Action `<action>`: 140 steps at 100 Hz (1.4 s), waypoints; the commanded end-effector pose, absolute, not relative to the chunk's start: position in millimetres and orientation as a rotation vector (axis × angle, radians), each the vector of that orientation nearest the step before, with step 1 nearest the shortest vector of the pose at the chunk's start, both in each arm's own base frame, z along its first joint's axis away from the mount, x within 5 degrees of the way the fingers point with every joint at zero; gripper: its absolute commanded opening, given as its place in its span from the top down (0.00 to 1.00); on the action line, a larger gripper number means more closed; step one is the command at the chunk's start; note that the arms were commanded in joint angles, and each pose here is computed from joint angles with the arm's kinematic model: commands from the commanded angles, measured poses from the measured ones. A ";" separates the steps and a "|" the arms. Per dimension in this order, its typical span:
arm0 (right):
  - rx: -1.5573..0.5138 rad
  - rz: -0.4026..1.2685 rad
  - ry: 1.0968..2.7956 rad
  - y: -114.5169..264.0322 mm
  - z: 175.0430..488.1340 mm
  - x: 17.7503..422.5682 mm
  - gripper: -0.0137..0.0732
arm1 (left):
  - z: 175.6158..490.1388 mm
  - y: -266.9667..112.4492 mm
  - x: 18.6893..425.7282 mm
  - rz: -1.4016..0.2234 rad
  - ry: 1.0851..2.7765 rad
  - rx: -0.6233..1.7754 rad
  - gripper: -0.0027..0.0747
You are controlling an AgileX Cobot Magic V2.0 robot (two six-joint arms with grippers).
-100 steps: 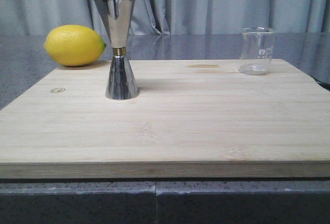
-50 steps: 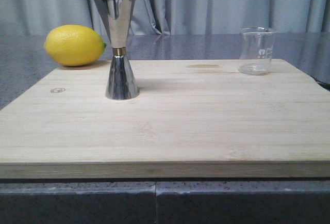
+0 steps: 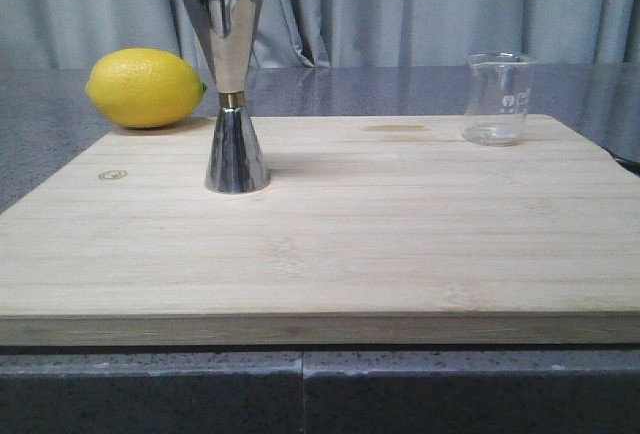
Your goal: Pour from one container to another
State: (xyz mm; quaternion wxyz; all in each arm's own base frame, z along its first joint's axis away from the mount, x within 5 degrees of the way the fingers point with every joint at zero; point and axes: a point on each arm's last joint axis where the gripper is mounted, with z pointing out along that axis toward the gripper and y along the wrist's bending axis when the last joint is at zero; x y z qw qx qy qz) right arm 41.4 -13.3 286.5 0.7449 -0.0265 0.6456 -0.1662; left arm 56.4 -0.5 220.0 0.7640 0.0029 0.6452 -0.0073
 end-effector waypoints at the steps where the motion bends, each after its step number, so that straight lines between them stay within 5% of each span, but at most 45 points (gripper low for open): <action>1: -0.088 -0.314 1.379 -8.5 295.1 41.5 0.93 | 216.1 0.1 57.6 -0.015 1.370 -0.004 0.99; 83: 0.004 -0.078 1.384 -2.5 215.6 53.5 0.93 | 216.1 0.1 57.6 -0.015 1.370 -0.004 0.99; 140: 0.005 -0.077 1.397 -2.6 214.9 53.6 0.93 | 216.1 0.1 57.6 -0.015 1.370 -0.004 0.99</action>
